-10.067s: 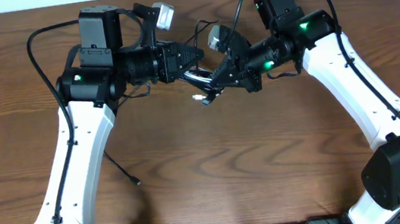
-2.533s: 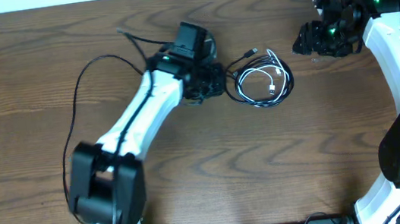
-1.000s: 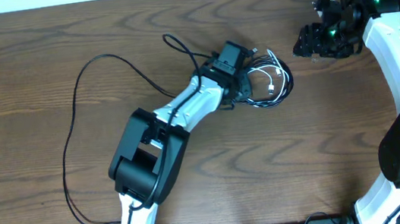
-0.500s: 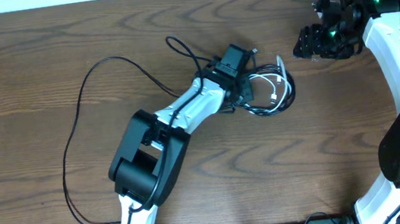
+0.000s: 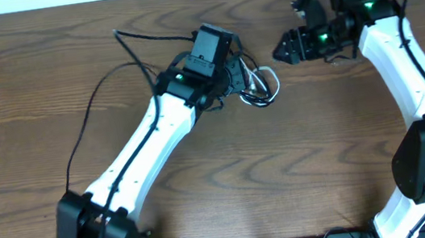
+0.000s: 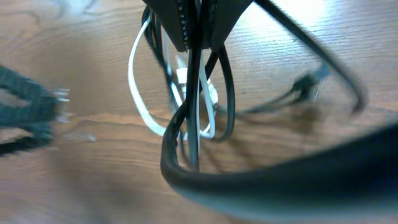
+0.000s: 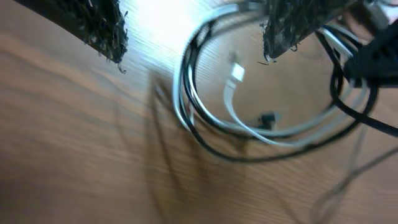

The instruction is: Untangle cables

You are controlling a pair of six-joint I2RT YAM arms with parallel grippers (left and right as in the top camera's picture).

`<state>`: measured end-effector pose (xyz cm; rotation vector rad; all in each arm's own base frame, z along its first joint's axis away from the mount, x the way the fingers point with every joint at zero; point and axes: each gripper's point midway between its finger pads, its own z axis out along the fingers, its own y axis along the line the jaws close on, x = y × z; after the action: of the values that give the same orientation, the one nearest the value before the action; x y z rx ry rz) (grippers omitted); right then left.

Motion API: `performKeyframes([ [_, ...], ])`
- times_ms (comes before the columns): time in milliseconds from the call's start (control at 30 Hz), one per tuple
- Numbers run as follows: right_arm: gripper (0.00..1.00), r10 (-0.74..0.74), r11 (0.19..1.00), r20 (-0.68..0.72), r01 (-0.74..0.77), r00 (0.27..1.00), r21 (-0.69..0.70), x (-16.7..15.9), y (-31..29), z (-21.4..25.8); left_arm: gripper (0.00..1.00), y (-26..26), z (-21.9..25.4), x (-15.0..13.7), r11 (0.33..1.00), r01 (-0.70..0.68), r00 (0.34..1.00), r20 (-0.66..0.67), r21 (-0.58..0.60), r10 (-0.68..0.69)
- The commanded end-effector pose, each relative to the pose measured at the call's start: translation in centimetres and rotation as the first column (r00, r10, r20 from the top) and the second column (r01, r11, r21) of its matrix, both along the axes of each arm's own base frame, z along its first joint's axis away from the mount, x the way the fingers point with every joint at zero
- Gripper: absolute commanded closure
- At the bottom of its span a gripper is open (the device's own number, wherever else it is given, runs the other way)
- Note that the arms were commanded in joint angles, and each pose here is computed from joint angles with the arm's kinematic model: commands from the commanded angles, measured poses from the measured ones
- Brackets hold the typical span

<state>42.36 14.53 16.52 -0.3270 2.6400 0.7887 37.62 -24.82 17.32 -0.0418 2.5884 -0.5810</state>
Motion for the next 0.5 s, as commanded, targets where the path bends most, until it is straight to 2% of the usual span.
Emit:
performKeyframes([
  [0, 0.32, 0.087, 0.994, 0.023, -0.088, 0.996, 0.068, -0.8, 2.6, 0.8, 0.93, 0.5, 0.9, 0.1, 0.999, 0.034, 0.999, 0.035, 0.024, -0.035],
  [200, 0.32, 0.106, 0.992, 0.01, -0.107, 0.994, 0.067, -1.4, 3.4, 0.7, 0.93, 3.0, 1.6, -0.1, 1.0, -0.007, 1.0, 0.011, 0.022, 0.006],
  [300, 0.32, 0.103, 0.992, 0.001, -0.103, 0.995, 0.069, -1.5, 3.5, 0.7, 0.93, 2.6, 3.0, -0.5, 0.997, 0.062, 0.998, 0.019, -0.048, -0.061],
  [467, 0.32, 0.094, 0.993, -0.006, -0.093, 0.996, 0.073, -1.5, 3.5, 0.7, 0.93, 3.0, 5.4, -0.7, 0.978, 0.101, 0.995, 0.028, -0.184, -0.097],
])
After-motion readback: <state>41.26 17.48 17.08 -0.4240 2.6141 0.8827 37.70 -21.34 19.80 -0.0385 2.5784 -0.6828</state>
